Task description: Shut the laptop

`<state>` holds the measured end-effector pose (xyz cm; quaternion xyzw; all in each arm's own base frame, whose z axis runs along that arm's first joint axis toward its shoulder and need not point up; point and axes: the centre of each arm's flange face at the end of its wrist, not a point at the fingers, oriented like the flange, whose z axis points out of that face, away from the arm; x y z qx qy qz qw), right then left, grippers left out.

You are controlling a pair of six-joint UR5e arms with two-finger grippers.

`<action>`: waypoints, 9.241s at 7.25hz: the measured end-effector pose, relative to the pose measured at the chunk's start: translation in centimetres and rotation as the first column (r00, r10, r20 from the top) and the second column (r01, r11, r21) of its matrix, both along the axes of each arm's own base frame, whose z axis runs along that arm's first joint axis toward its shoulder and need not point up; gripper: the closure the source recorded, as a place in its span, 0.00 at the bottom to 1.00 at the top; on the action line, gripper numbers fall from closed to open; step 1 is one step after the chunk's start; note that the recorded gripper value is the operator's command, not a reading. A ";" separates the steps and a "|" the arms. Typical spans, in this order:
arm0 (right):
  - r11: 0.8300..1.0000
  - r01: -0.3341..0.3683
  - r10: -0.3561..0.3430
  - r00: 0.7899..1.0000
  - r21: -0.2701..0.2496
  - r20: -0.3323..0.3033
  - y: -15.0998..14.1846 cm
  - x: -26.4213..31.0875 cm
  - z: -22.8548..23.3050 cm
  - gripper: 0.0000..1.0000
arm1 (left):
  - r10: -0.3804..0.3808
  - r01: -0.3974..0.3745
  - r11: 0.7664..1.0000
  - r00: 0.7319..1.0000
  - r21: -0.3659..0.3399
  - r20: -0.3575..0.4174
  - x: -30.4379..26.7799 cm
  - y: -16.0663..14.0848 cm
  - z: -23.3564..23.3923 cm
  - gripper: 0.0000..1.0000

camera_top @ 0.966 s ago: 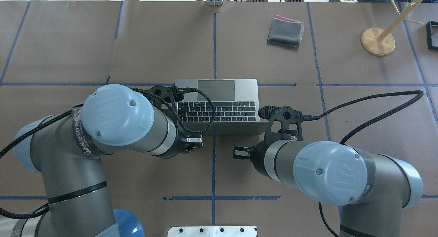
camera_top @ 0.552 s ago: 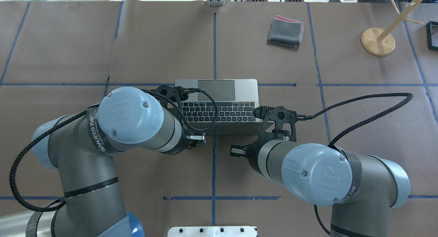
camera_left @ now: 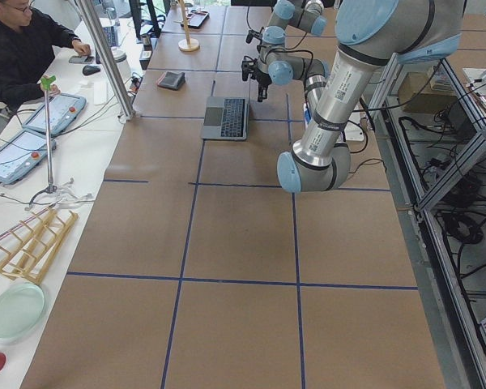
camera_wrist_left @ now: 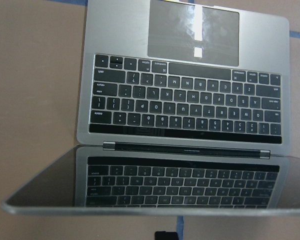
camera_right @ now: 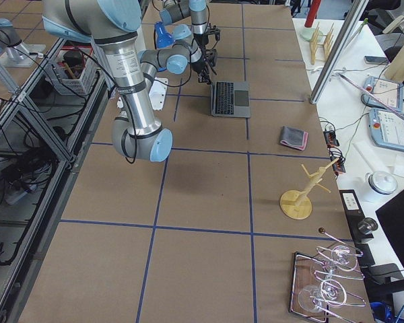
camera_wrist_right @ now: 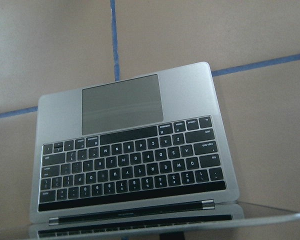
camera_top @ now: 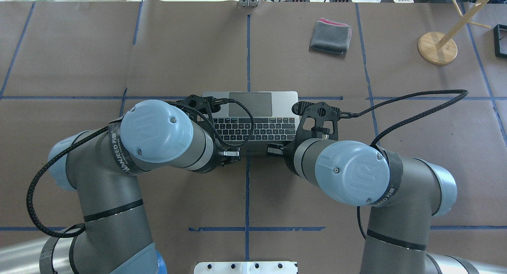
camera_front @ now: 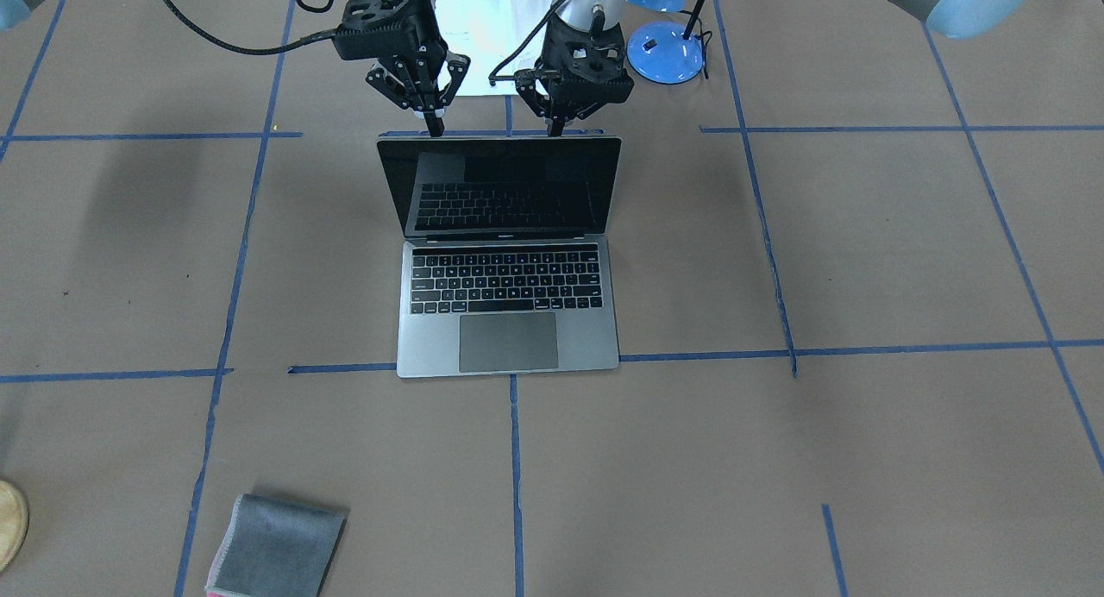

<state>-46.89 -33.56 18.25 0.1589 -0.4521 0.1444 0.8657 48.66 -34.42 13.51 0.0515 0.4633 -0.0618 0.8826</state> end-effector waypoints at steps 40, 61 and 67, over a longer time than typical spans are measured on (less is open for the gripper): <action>0.847 0.527 -0.525 0.815 -0.065 -0.244 -13.1 50.2 37.4 0.00 | 0.179 -0.187 0.982 0.963 0.022 0.200 -50.8 -19.3 42.0 0.00; 0.908 0.368 -0.389 0.918 -0.199 -0.079 -10.0 56.8 50.5 0.00 | 0.205 -0.200 0.979 0.964 -0.046 0.170 -55.4 -16.8 50.3 0.00; 0.910 0.369 -0.389 0.918 -0.190 -0.080 -10.2 56.8 50.1 0.00 | 0.210 -0.204 0.978 0.963 -0.051 0.168 -55.4 -16.8 50.8 0.00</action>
